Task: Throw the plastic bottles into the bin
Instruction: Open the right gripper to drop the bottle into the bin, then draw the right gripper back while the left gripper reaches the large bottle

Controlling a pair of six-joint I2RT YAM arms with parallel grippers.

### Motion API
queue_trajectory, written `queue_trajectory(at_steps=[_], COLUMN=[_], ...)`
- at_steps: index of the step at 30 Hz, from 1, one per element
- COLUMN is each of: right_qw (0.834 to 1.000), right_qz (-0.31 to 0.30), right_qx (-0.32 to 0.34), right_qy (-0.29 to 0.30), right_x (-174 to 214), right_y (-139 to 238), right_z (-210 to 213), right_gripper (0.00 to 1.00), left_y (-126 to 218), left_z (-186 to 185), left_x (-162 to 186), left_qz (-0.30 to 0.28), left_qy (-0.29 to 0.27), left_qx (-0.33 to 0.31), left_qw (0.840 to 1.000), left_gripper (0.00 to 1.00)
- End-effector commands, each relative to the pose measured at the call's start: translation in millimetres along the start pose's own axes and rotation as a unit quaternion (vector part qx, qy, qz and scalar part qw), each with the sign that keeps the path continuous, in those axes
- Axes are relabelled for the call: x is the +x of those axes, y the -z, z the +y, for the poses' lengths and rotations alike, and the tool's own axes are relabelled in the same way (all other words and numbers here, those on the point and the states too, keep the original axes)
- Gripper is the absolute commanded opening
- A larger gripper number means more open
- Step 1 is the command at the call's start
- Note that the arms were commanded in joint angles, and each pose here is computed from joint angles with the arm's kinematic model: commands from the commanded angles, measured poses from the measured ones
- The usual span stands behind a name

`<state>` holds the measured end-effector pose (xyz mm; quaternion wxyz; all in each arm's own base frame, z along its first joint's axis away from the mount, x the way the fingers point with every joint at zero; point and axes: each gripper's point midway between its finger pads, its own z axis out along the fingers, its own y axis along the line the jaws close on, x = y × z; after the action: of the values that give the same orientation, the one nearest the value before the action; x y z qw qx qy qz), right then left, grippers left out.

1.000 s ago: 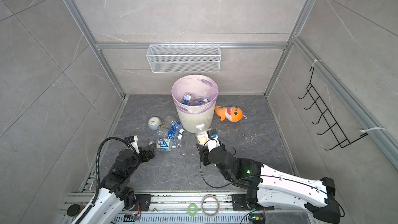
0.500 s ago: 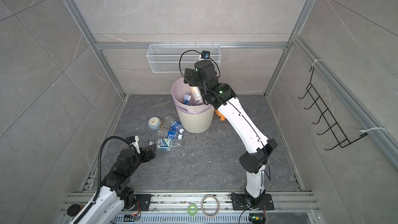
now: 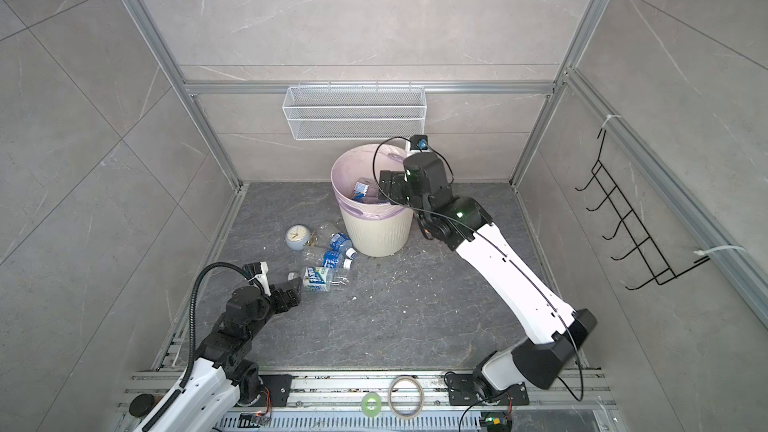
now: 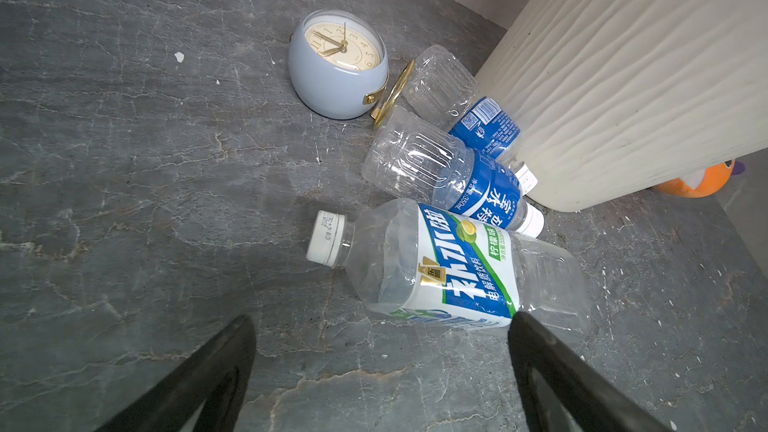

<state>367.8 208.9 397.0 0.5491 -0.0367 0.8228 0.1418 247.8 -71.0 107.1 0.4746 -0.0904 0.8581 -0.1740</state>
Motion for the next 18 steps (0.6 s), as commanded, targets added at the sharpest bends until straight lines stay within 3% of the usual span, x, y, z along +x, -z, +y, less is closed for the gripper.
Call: queue_trajectory(at_steps=[1, 10, 18], right_qw=[1.0, 0.994, 0.985], right_qz=[0.016, 0.103, 0.17], right_qx=[-0.016, 0.005, 0.014], right_qy=[-0.014, -0.018, -0.017], right_x=[30, 157, 244], right_y=[9, 37, 59], right_z=[-5, -53, -83], right_gripper=[0.99, 0.99, 0.99], left_y=[3, -1, -12], left_z=[-9, -16, -26], left_x=[-22, -21, -22], left_qz=[-0.031, -0.016, 0.015], left_qy=[-0.007, -0.017, -0.017], left_qx=[0.012, 0.024, 0.033], left_qw=[0.999, 0.999, 0.999], left_gripper=[0.99, 1.0, 1.0])
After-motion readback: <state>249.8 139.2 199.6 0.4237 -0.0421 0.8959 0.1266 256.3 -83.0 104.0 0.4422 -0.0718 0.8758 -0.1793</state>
